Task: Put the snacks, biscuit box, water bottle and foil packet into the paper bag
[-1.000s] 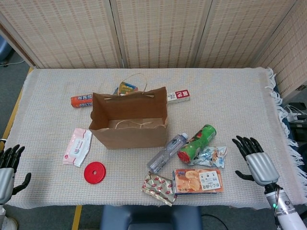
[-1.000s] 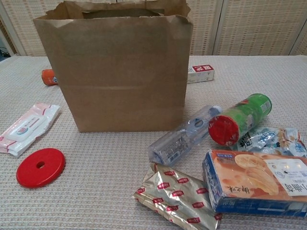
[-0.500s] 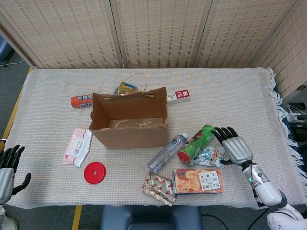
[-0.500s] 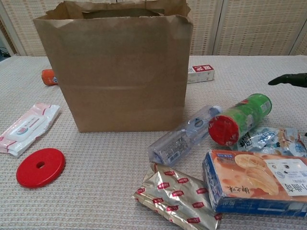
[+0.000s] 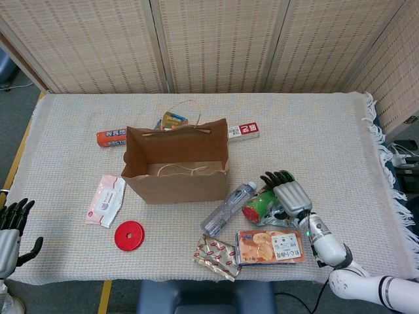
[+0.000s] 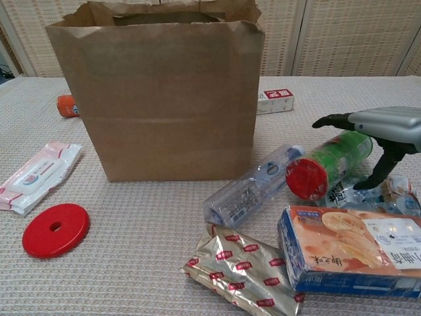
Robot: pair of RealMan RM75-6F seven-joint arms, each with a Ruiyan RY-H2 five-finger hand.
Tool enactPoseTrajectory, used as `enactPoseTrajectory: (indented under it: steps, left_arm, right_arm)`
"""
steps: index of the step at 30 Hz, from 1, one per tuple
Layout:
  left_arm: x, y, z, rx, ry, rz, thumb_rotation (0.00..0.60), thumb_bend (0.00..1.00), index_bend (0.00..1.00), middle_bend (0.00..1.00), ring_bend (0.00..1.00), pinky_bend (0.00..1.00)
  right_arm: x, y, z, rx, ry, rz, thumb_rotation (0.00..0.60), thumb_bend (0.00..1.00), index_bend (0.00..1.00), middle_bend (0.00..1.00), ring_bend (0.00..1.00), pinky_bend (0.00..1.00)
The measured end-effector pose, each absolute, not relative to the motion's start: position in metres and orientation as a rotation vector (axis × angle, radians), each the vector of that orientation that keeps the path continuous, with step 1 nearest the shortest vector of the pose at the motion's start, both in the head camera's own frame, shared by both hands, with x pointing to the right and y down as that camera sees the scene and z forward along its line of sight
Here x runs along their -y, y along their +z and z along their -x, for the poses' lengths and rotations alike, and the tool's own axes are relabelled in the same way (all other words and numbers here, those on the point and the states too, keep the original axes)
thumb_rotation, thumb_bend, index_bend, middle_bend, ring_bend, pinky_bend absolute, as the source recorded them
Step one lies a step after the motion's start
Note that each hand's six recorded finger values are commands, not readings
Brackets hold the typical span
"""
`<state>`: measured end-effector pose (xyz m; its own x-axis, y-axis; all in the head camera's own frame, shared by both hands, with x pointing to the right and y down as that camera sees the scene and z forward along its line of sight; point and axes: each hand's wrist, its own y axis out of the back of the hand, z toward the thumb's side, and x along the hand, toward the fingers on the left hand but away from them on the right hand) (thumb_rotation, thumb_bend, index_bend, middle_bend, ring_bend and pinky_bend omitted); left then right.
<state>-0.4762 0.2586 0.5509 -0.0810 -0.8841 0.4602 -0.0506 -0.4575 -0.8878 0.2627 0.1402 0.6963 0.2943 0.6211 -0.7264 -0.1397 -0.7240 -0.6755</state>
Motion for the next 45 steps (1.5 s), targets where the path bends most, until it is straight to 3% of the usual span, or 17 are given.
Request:
enactPoseTrajectory:
  steps: [3, 7, 9, 12, 15, 29, 37, 45]
  left_arm:
    - [-0.258, 0.551, 0.476, -1.036, -1.613, 1.538, 0.6, 0.38, 0.0, 0.0, 0.0, 0.0]
    - [-0.258, 0.551, 0.476, -1.038, -1.612, 1.545, 0.6, 0.38, 0.0, 0.0, 0.0, 0.0]
    - [-0.258, 0.551, 0.476, -1.039, -1.612, 1.547, 0.6, 0.38, 0.0, 0.0, 0.0, 0.0]
    - [-0.258, 0.551, 0.477, -1.041, -1.61, 1.547, 0.6, 0.38, 0.0, 0.0, 0.0, 0.0]
    - [-0.258, 0.55, 0.477, -1.042, -1.609, 1.549, 0.6, 0.38, 0.0, 0.0, 0.0, 0.0]
    - [-0.259, 0.55, 0.476, -1.037, -1.61, 1.54, 0.6, 0.38, 0.0, 0.0, 0.0, 0.0]
    - [-0.258, 0.551, 0.475, -1.029, -1.61, 1.533, 0.6, 0.38, 0.0, 0.0, 0.0, 0.0]
    - [-0.258, 0.552, 0.475, -1.028, -1.61, 1.539, 0.6, 0.38, 0.0, 0.0, 0.0, 0.0]
  right_arm:
    - [-0.141, 0.705, -0.251, 0.419, 1.49, 1.92, 0.6, 0.07, 0.02, 0.01, 0.0, 0.08]
    - [-0.141, 0.713, -0.237, 0.426, 1.488, 1.925, 0.6, 0.22, 0.17, 0.17, 0.09, 0.16]
    - [-0.14, 0.716, -0.232, 0.429, 1.483, 1.91, 0.6, 0.31, 0.33, 0.33, 0.29, 0.3]
    - [-0.139, 0.716, -0.228, 0.438, 1.476, 1.889, 0.6, 0.38, 0.52, 0.53, 0.57, 0.6]
    - [-0.138, 0.711, -0.229, 0.445, 1.458, 1.873, 0.6, 0.4, 0.61, 0.61, 0.65, 0.7]
    - [-0.108, 0.646, -0.259, 0.7, 1.357, 1.91, 0.6, 0.4, 0.63, 0.61, 0.66, 0.71]
    - [-0.05, 0.569, -0.24, 0.993, 1.087, 1.846, 0.6, 0.4, 0.63, 0.61, 0.66, 0.71]
    - [-0.004, 0.489, -0.171, 1.186, 0.769, 1.774, 0.6, 0.4, 0.63, 0.62, 0.66, 0.71]
